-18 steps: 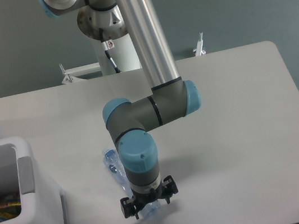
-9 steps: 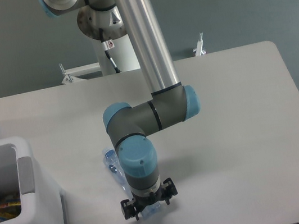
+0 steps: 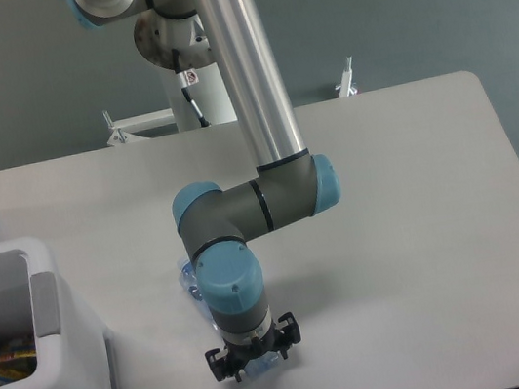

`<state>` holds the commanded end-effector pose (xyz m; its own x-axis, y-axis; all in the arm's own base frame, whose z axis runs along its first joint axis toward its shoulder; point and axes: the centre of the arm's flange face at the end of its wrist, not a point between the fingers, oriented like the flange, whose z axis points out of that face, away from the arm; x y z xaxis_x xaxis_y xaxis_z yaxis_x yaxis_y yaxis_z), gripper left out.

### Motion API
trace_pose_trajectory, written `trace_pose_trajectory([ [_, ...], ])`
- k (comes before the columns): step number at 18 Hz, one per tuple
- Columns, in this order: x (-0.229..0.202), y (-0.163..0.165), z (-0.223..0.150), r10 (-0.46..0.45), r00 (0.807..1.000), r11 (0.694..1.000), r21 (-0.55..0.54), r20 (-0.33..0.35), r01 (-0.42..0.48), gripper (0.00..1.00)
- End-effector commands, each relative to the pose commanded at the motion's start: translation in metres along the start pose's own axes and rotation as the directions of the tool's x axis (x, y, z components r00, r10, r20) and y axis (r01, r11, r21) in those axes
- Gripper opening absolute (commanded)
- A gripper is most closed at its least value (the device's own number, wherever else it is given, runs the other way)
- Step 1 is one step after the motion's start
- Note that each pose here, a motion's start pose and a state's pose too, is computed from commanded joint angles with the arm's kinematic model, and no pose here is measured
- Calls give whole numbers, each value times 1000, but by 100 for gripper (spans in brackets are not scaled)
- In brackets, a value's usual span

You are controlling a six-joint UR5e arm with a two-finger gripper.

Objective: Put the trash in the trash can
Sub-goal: 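Lower the gripper around the bottle's middle and close on it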

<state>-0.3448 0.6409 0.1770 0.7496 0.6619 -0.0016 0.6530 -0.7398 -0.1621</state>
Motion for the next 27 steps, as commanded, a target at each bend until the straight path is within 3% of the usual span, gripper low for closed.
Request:
trace_pose_trajectory([
  [8,0,1,4,2,1000,1000,-6,3,-2,85],
  [13,0,1,2,3,1000,1000,-4,3,-3,72],
  [27,0,0,-4,12,1000,1000,3,3,-12,62],
])
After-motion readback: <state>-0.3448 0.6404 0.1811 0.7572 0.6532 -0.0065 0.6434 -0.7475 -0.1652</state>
